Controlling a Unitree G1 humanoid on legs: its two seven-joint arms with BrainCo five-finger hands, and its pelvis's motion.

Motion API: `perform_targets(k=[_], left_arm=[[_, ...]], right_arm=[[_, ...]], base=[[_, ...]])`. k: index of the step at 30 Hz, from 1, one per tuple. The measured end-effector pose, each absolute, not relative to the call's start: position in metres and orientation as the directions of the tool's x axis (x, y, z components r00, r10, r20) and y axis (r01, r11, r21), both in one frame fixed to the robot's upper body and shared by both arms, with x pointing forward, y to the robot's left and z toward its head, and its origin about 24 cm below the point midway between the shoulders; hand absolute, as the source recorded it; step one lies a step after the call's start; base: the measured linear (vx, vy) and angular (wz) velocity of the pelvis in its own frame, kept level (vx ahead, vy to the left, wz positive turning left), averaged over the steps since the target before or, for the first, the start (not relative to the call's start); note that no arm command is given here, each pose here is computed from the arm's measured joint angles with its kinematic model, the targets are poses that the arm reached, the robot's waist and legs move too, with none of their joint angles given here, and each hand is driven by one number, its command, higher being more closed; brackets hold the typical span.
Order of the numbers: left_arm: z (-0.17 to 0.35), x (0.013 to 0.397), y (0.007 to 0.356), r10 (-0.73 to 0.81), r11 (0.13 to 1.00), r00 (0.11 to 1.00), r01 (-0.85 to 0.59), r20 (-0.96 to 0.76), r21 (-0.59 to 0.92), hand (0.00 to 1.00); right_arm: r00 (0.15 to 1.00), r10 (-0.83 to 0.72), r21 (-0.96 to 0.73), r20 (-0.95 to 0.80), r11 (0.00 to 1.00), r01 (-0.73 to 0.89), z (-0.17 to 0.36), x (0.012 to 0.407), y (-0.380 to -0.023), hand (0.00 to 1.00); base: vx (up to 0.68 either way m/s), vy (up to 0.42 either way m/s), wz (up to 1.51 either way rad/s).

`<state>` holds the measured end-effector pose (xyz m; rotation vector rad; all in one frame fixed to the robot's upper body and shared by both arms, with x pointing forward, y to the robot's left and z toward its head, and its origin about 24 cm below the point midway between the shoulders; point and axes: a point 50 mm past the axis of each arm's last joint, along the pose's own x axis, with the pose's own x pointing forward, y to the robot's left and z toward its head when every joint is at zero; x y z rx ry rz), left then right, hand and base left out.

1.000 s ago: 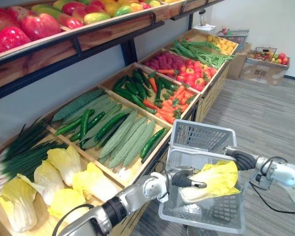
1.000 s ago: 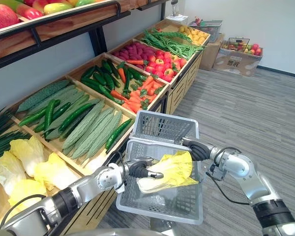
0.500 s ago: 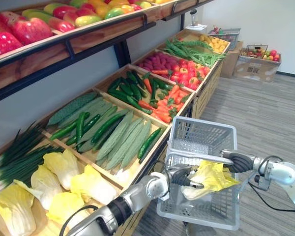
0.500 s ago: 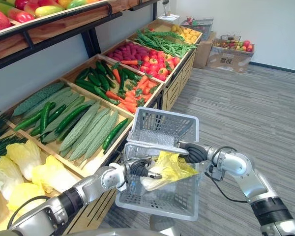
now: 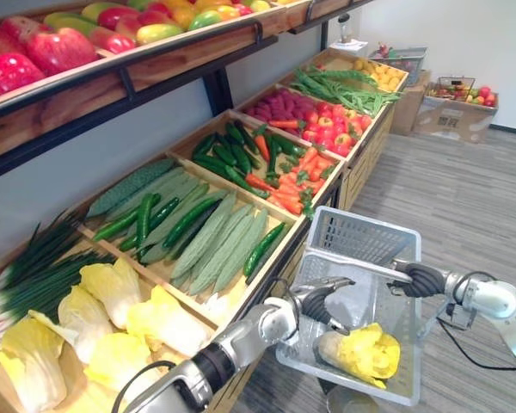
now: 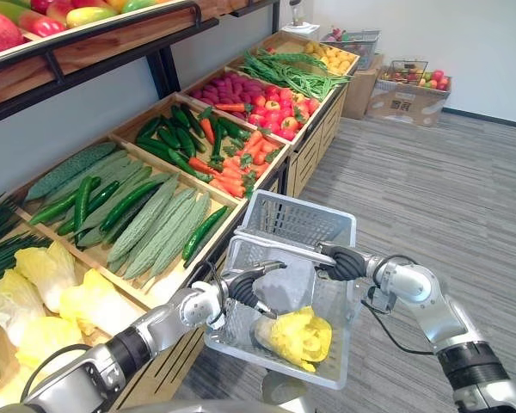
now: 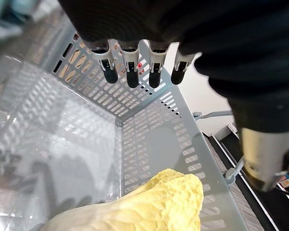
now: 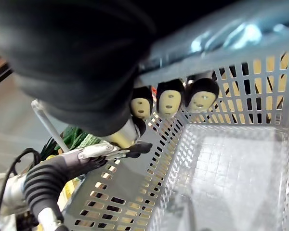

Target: Pick vegetable in the basket

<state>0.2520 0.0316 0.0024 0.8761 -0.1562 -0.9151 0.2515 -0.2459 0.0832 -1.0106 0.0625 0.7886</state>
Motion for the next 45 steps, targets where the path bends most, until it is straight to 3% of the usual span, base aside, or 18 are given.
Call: perform_targets(k=[4,8,10,15,21,26,29,31,36,40,43,45], left_arm=[[0.014,0.244,0.029,-0.78,0.302,0.599,0.613,-0.181,0.73,0.0],[0.042,0.226,0.012,-0.864,0.311,0.498,0.637,-0.069,0.706,0.0],[0.053,0.208,0.003,-0.913,0.29,0.407,0.664,-0.008,0.689,0.0],[0.065,0.189,0.003,-0.953,0.242,0.302,0.705,0.025,0.667,0.0],[0.079,0.174,0.017,-0.939,0.33,0.32,0.743,0.124,0.582,0.0],[0.082,0.176,0.05,-0.85,0.513,0.491,0.682,0.193,0.521,0.0],[0.09,0.188,0.084,-0.713,0.68,0.652,0.552,0.258,0.483,0.0],[0.098,0.2,0.118,-0.535,0.809,0.778,0.357,0.331,0.467,0.0],[0.12,0.212,0.178,-0.128,0.938,0.857,-0.059,0.5,0.341,0.0],[0.119,0.209,0.215,0.123,0.908,0.843,-0.308,0.524,0.282,0.0],[0.098,0.206,0.258,0.41,0.802,0.797,-0.547,0.444,0.242,0.0],[0.066,0.194,0.293,0.625,0.681,0.718,-0.694,0.308,0.234,0.0]], right_arm=[[0.774,0.499,-0.744,-0.389,0.325,-0.584,0.081,0.255,-0.251,1.0],[0.851,0.356,-0.775,-0.386,0.376,-0.508,0.072,0.256,-0.266,1.0],[0.895,0.233,-0.772,-0.38,0.454,-0.446,0.063,0.255,-0.281,1.0],[0.938,0.061,-0.741,-0.341,0.596,-0.308,0.047,0.249,-0.297,1.0],[0.915,-0.14,-0.701,-0.378,0.689,-0.184,0.02,0.231,-0.323,1.0],[0.783,-0.385,-0.631,-0.488,0.776,-0.012,-0.022,0.188,-0.359,1.0],[0.646,-0.522,-0.577,-0.556,0.802,0.152,-0.049,0.151,-0.378,1.0],[0.525,-0.586,-0.527,-0.618,0.804,0.277,-0.069,0.12,-0.382,1.0],[0.295,-0.648,-0.48,-0.702,0.737,0.477,-0.099,0.063,-0.377,1.0],[0.224,-0.649,-0.472,-0.727,0.709,0.524,-0.111,0.045,-0.363,1.0],[0.206,-0.657,-0.455,-0.725,0.682,0.572,-0.113,0.043,-0.361,1.0],[0.194,-0.658,-0.453,-0.727,0.673,0.585,-0.116,0.041,-0.356,1.0]], base=[[-0.02,-0.015,0.07],[-0.01,-0.011,0.3],[-0.02,-0.003,0.26],[-0.02,-0.016,0.23],[-0.04,-0.013,0.5],[-0.03,-0.019,0.68],[0.01,-0.029,0.68],[0.03,-0.04,0.73],[0.03,-0.023,0.69],[-0.02,-0.045,0.51],[-0.05,-0.028,0.27],[-0.04,-0.023,0.23]])
